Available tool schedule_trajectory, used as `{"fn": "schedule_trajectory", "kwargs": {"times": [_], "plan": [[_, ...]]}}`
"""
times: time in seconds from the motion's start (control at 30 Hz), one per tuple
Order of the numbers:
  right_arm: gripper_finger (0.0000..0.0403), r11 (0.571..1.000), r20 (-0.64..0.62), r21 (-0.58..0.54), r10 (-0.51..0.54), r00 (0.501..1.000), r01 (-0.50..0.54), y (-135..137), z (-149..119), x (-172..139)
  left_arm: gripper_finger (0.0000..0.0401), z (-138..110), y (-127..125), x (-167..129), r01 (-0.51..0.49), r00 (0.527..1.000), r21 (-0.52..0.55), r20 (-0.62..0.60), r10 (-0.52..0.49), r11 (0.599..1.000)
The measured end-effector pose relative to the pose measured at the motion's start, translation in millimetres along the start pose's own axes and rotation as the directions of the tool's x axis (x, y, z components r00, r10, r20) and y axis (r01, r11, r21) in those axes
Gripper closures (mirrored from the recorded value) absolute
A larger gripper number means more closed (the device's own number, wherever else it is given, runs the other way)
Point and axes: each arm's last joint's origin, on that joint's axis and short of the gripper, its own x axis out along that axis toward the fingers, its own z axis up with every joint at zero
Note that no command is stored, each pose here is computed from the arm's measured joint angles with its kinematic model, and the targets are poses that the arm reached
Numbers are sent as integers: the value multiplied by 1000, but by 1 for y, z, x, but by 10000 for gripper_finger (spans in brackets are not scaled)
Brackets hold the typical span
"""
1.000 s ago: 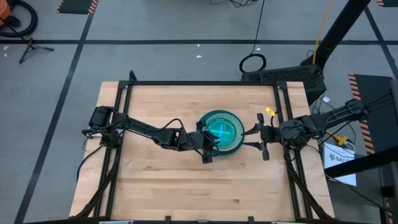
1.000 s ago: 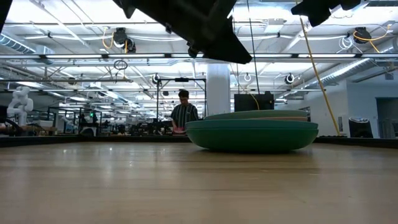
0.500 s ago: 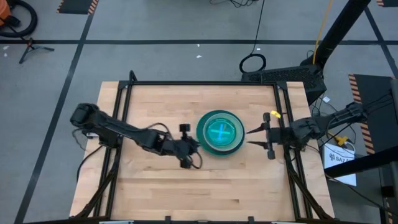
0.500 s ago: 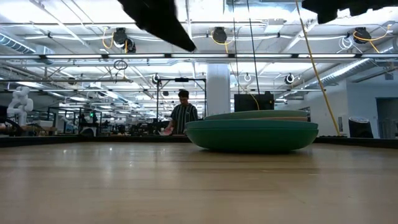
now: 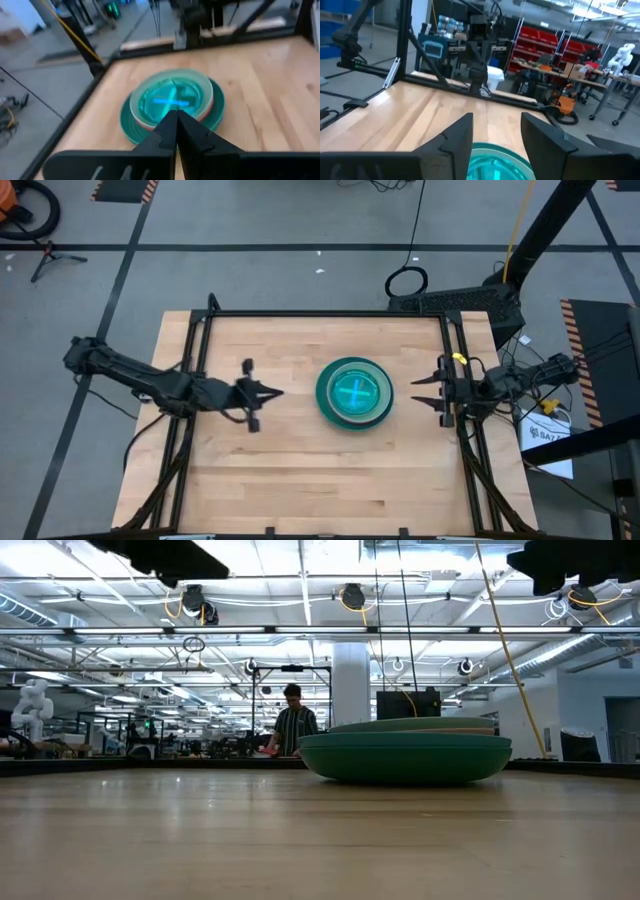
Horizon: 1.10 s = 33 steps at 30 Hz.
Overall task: Stack plastic plates
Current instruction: Return to Home Position
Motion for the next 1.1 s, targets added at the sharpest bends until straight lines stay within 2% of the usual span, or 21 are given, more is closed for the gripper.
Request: {"fn": "schedule_trajectory", "kwargs": {"times": [0.2,0.43,0.6,0.9,1.1], "plan": [[243,999,24,-13,-35,999,35,-2,-7,-8,391,-20,15,-34,-11,994,-19,108,13,1000],[243,996,81,-55,-63,995,68,-5,-11,-17,391,-46,31,-59,-42,978,-78,202,57,996],[243,982,51,-95,-158,986,162,-7,-12,-16,391,-63,38,-72,-58,962,-122,259,88,991],[243,987,11,-58,-152,988,153,-4,-23,-13,391,-87,39,-80,-53,956,-150,277,93,987],[243,963,-71,-34,-268,961,266,-1,-43,-7,391,-112,33,-72,-43,957,-181,275,92,983]]}}
